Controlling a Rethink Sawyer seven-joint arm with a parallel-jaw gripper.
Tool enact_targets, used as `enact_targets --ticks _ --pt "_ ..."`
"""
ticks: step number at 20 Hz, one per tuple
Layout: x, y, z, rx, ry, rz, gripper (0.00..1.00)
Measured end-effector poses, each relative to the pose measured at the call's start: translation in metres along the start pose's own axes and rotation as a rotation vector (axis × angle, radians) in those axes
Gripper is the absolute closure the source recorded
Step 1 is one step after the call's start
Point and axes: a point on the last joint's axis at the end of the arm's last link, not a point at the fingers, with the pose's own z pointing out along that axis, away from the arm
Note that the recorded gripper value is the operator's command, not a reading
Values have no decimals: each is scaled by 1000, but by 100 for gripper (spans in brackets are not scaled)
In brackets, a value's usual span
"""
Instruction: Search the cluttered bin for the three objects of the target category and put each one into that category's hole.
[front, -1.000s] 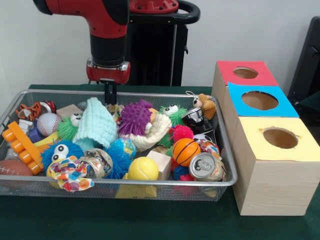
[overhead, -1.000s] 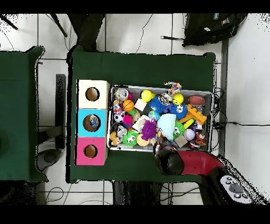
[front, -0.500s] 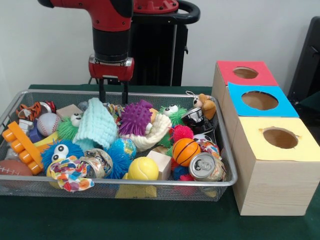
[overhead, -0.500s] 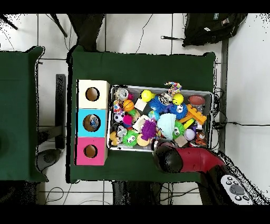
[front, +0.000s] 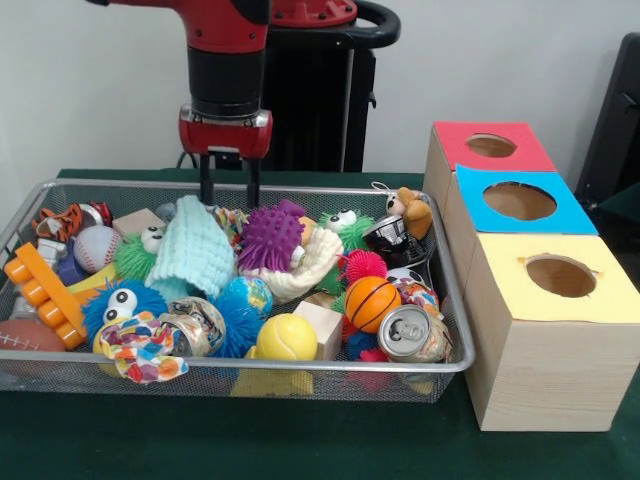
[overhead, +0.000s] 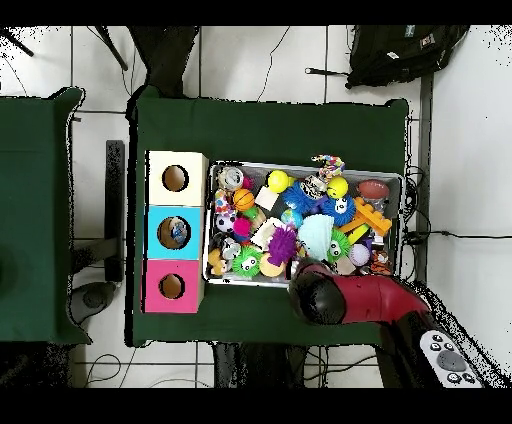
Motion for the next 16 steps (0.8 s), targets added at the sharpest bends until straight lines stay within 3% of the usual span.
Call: enact_targets --ticks 8,16 --pt "-10 -8 -18 27 -8 4 0" --pt "-19 -20 -29 45 38 18 0"
